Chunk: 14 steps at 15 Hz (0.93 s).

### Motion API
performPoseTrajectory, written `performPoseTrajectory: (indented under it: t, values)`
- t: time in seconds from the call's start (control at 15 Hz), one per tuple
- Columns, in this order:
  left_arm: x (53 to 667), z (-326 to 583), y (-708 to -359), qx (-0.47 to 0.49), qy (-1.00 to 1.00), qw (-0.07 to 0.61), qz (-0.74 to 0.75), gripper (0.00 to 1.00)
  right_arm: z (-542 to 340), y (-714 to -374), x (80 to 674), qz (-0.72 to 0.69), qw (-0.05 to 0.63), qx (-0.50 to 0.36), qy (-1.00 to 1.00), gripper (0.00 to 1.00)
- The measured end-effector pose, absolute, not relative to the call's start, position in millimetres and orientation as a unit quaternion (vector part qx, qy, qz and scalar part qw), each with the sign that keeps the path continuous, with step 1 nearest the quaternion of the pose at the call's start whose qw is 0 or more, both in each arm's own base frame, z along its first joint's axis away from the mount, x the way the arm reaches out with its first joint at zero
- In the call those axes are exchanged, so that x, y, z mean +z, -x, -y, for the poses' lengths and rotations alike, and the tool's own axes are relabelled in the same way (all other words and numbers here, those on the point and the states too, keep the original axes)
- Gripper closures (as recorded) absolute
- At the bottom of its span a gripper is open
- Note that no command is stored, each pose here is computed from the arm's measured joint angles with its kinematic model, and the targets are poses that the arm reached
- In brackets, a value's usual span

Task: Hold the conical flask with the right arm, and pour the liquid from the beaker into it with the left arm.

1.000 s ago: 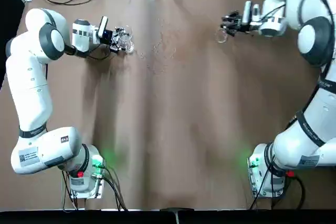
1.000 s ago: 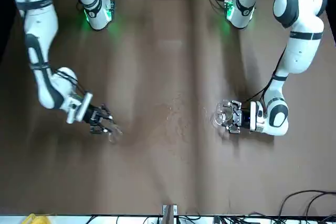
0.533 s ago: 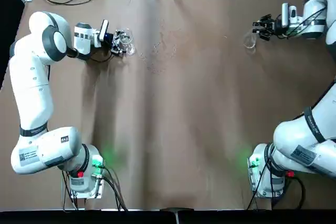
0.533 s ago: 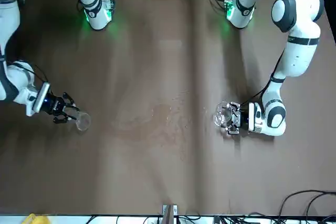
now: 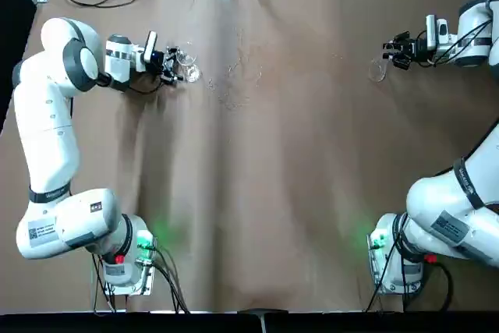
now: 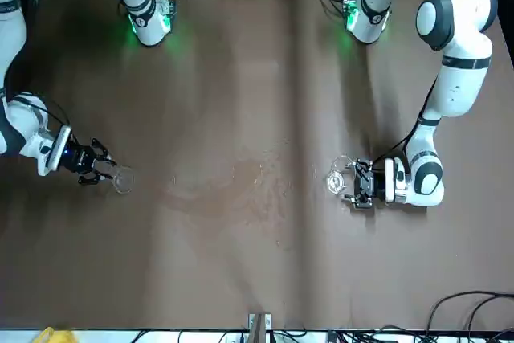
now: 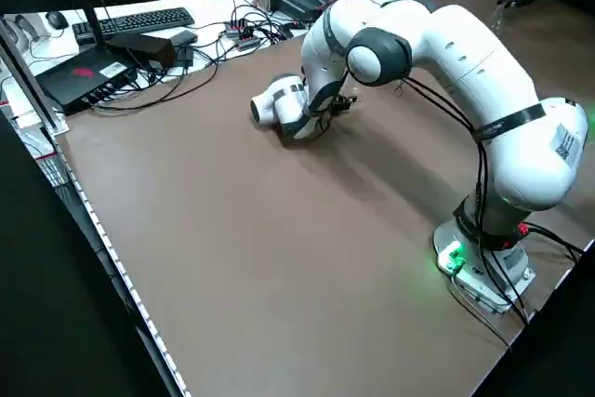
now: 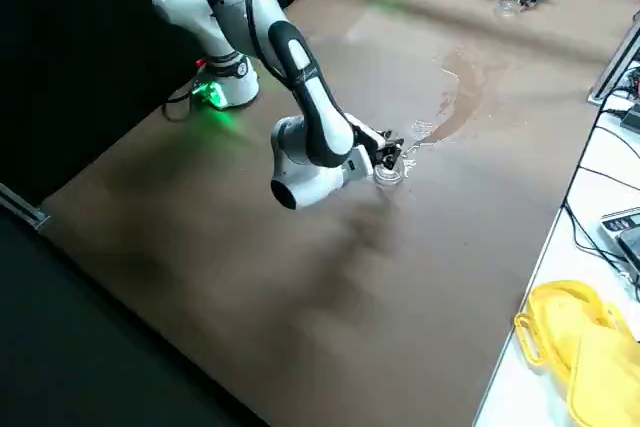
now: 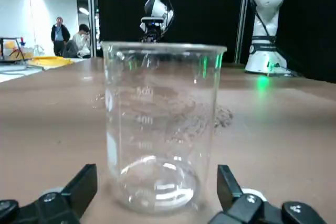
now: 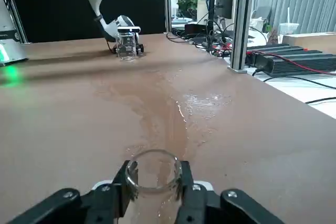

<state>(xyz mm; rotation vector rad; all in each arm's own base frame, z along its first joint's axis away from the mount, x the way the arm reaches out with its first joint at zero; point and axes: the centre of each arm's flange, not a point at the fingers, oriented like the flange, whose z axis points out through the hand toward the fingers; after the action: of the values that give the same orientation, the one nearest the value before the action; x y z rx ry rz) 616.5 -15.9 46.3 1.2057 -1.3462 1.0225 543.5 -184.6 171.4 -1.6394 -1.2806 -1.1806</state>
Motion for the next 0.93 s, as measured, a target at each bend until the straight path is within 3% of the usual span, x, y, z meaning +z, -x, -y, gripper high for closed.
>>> performPoseTrajectory:
  t: [0.33, 0.53, 0.6, 0.93]
  values:
    - [94, -68, -637, 0.383, -0.561, 0.458, 0.573, 0.0, 186, -542, 167, 0.486, 0.378, -0.443, 0.651, 0.48]
    - [171, -98, -651, 0.321, -0.612, 0.443, 0.57, 0.0, 191, -545, 170, 0.486, 0.372, -0.443, 0.655, 0.24]
    - [221, -104, -657, 0.276, -0.649, 0.433, 0.562, 0.0, 207, -550, 179, 0.486, 0.363, -0.432, 0.667, 0.22]
    - [342, -78, -661, 0.16, -0.74, 0.389, 0.525, 0.0, 244, -585, 236, 0.494, 0.357, -0.295, 0.736, 0.25]
